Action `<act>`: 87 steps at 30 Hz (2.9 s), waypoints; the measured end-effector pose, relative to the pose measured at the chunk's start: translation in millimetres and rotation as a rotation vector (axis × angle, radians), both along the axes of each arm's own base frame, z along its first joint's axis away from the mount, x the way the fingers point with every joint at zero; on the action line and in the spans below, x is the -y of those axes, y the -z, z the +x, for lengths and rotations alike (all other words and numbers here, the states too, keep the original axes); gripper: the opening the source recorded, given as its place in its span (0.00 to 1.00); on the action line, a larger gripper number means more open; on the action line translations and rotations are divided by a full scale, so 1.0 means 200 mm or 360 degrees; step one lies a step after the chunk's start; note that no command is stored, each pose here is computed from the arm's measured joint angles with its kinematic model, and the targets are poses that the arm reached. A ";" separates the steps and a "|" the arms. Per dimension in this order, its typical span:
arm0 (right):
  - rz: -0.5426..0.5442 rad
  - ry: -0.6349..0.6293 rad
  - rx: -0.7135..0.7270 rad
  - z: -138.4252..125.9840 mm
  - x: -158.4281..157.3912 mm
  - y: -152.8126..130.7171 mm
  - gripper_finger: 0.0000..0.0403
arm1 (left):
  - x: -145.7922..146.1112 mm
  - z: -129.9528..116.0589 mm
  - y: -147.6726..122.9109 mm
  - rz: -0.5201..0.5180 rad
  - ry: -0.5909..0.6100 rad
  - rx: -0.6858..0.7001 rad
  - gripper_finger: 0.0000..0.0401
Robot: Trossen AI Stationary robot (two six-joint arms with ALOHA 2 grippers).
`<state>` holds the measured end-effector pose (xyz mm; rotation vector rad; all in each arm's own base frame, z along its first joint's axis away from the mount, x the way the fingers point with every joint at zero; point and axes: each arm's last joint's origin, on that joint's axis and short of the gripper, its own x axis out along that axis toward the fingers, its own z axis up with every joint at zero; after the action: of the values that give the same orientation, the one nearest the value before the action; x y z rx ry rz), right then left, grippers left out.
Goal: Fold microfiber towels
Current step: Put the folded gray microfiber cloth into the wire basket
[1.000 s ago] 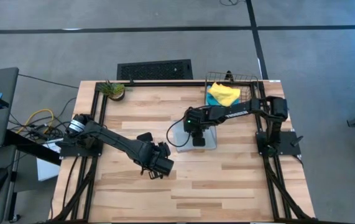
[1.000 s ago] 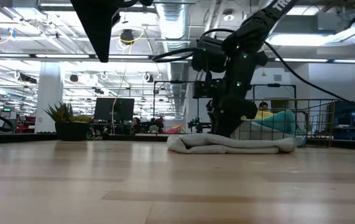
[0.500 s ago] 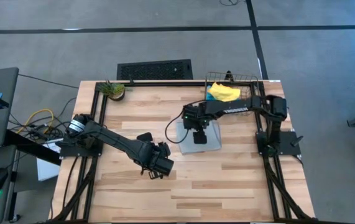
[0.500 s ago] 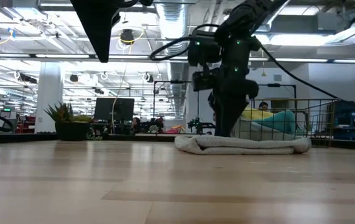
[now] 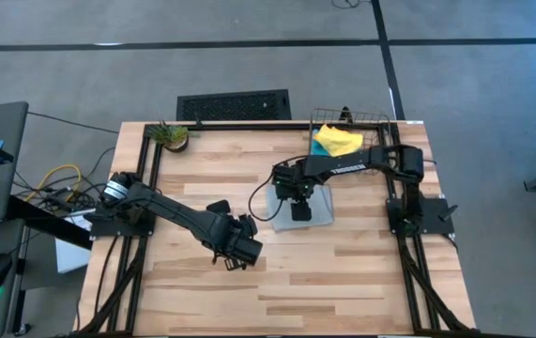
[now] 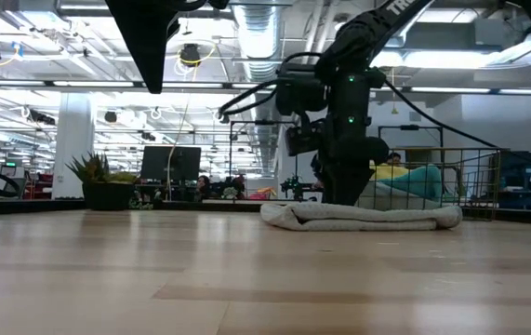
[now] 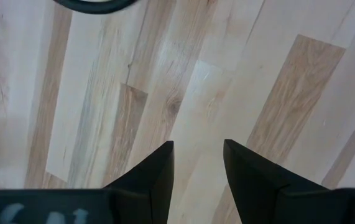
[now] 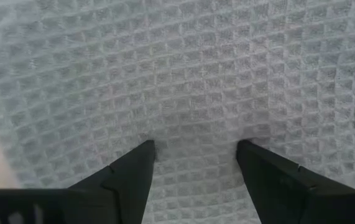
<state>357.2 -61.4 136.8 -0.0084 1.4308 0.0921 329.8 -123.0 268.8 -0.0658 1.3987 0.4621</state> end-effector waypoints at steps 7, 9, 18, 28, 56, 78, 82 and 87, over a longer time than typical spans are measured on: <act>0.0006 0.0001 -0.0041 0.01 0.00 0.05 0.65 | 0.00 0.00 0.00 -0.0001 0.0000 0.0000 0.33; 0.0022 -0.0010 -0.0042 0.00 0.00 0.05 0.64 | 0.00 0.00 0.00 0.0000 0.0001 -0.0001 0.33; 0.0029 -0.0041 -0.0032 0.00 0.01 0.05 0.31 | 0.00 0.00 0.00 0.0000 0.0002 -0.0001 0.33; 0.0052 0.0014 -0.0005 0.00 0.04 0.04 0.05 | 0.00 0.00 0.00 0.0000 0.0002 -0.0001 0.33; -0.0165 0.0002 0.0133 -0.07 0.04 -0.38 0.04 | 0.00 0.00 0.00 0.0004 0.0031 -0.0010 0.33; -0.0529 0.0100 0.0295 -0.26 0.13 -1.04 0.04 | 0.00 0.00 0.00 0.0005 0.0044 -0.0014 0.33; -0.0599 0.0175 0.0283 -0.32 0.24 -1.10 0.04 | 0.00 0.00 0.00 0.0005 0.0043 -0.0013 0.33; -0.0655 0.0305 0.0212 -0.42 0.40 -1.12 0.04 | 0.00 0.00 0.00 0.0005 0.0039 -0.0013 0.33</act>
<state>274.0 -142.1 360.0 -0.2116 1.2898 -0.3556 330.1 -122.4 268.7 -0.0438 1.4054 0.4446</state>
